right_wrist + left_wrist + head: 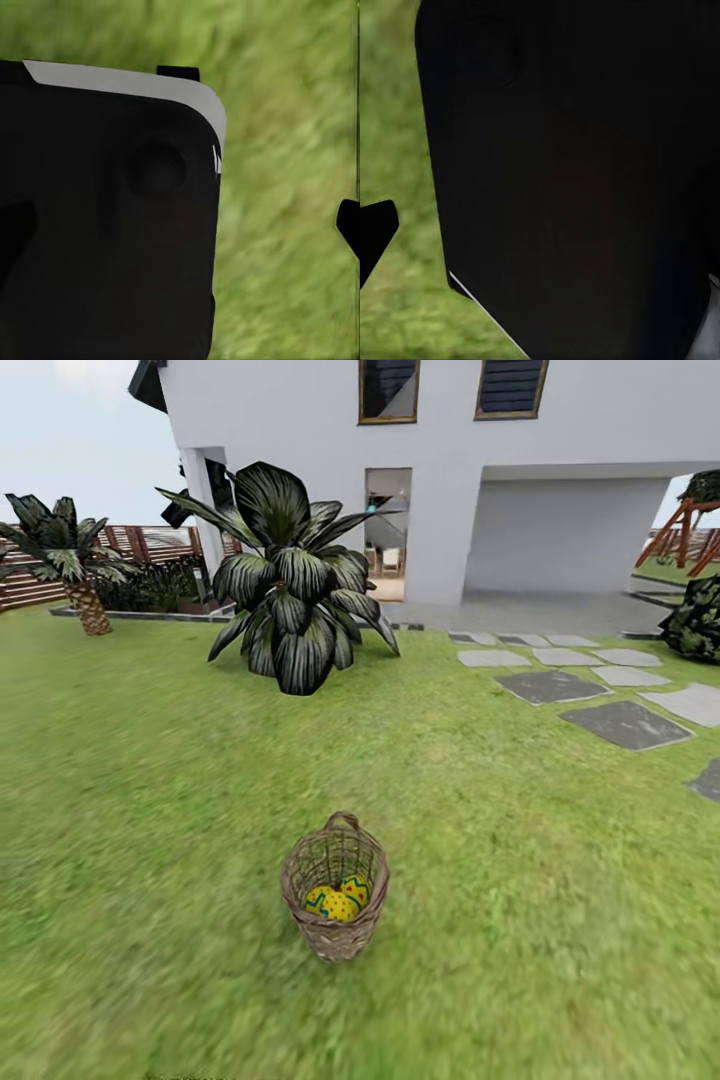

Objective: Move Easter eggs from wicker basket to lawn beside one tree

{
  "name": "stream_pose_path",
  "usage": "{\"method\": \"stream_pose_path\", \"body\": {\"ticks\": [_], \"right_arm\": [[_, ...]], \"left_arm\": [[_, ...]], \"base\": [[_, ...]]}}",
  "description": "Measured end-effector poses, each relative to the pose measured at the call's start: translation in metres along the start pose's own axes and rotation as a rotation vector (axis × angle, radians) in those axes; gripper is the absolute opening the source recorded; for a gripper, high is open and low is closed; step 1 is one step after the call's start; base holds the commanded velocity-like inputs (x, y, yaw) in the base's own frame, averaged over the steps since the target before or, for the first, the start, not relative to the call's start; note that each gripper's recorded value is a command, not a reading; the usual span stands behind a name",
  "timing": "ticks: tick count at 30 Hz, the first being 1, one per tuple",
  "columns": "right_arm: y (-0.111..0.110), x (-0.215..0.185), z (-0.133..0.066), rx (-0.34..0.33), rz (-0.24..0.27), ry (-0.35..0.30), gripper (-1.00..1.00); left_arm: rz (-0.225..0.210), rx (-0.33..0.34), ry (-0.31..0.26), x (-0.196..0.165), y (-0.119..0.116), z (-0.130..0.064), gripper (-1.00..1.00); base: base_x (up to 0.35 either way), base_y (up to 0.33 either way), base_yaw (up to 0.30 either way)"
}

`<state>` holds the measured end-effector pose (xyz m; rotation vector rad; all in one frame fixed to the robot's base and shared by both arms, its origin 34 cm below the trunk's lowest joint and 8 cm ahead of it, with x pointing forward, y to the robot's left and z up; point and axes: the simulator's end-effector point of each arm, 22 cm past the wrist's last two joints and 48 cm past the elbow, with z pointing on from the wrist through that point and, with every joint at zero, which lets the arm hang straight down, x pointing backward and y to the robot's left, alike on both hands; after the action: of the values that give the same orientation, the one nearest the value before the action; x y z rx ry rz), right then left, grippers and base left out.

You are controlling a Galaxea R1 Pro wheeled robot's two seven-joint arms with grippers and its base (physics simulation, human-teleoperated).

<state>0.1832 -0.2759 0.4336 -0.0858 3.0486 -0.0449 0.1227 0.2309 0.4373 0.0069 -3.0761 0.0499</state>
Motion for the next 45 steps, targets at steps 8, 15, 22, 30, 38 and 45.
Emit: {"method": "stream_pose_path", "body": {"ticks": [8,15,22,30,38,45], "right_arm": [[0.0,-0.001,0.0,0.0,0.0,-0.002,1.0],[0.0,0.0,0.0,0.001,0.0,-0.001,1.0],[-0.004,-0.002,0.0,0.005,0.001,-0.004,1.0],[0.0,0.0,0.0,0.0,0.006,0.0,1.0],[-0.002,-0.01,0.001,-0.002,-0.008,-0.015,1.0],[-0.004,-0.038,0.004,-0.006,-0.014,-0.05,1.0]], "left_arm": [[0.0,0.0,-0.001,0.0,0.0,0.0,1.0],[-0.002,0.0,-0.002,0.0,0.0,0.0,1.0],[-0.003,0.0,-0.002,-0.001,0.0,0.0,1.0],[-0.013,-0.008,-0.005,-0.002,0.005,0.0,1.0],[-0.008,-0.01,-0.006,-0.002,0.007,0.0,1.0],[-0.014,-0.03,-0.032,-0.019,0.022,0.0,1.0]], "base": [[0.165,-0.163,0.288],[0.277,-0.157,0.198],[0.302,-0.15,0.014],[0.076,-0.038,0.0],[0.0,0.0,0.0],[0.0,0.0,0.0]]}}
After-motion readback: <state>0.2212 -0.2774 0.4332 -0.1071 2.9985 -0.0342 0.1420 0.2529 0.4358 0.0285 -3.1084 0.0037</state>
